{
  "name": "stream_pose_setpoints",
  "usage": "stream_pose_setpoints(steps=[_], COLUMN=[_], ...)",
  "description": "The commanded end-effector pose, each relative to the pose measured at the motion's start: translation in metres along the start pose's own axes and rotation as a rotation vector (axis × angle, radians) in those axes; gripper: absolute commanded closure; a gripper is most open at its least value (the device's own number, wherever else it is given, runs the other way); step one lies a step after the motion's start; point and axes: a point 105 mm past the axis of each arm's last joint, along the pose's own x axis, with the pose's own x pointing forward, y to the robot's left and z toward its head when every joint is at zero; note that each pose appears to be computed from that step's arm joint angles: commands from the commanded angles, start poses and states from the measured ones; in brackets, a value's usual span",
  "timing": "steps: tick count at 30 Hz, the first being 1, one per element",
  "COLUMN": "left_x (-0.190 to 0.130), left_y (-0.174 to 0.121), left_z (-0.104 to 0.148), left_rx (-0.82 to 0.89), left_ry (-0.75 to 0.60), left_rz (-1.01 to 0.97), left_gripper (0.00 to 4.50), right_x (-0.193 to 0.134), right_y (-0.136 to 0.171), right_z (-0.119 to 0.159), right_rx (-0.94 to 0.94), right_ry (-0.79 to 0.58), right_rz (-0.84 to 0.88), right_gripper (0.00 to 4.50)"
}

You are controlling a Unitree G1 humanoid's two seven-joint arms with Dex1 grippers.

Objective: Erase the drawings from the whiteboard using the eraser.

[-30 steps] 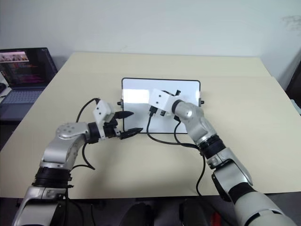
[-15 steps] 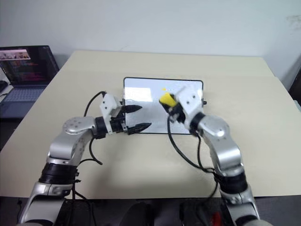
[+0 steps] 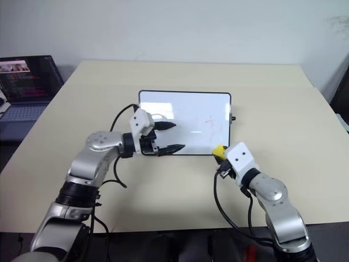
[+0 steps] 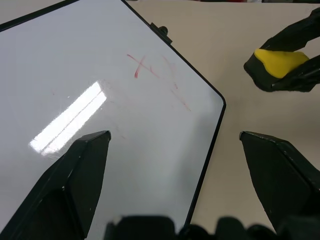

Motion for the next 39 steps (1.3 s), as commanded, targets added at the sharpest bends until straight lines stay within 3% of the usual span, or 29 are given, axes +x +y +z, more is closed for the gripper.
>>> stream_pose_setpoints(steps=[1,12,17,25,33,39], left_x=[0.000,-0.001,-0.001,0.000,0.001,0.001], left_y=[0.004,0.003,0.001,0.000,-0.002,-0.004], left_z=[0.009,0.006,0.006,0.008,0.007,0.008], left_rx=[0.034,0.036,0.036,0.037,0.014,0.006], left_ry=[-0.022,-0.009,-0.015,-0.024,-0.027,-0.032], left_rz=[0.007,0.018,0.016,0.018,0.003,-0.008], left_gripper=[0.00,0.00,0.00,0.00,0.00,0.00], right_x=[0.009,0.078,0.099,0.095,0.095,0.089], right_y=[-0.015,-0.048,-0.058,-0.023,-0.076,-0.040], right_z=[0.021,0.046,0.032,-0.013,0.017,-0.021], right_rx=[-0.079,-0.094,-0.093,-0.114,-0.194,-0.156], right_ry=[-0.071,-0.079,-0.011,0.160,0.058,0.196], right_rz=[-0.063,-0.155,-0.176,0.005,-0.258,-0.039], right_gripper=[3.18,3.19,3.19,3.19,3.19,3.19])
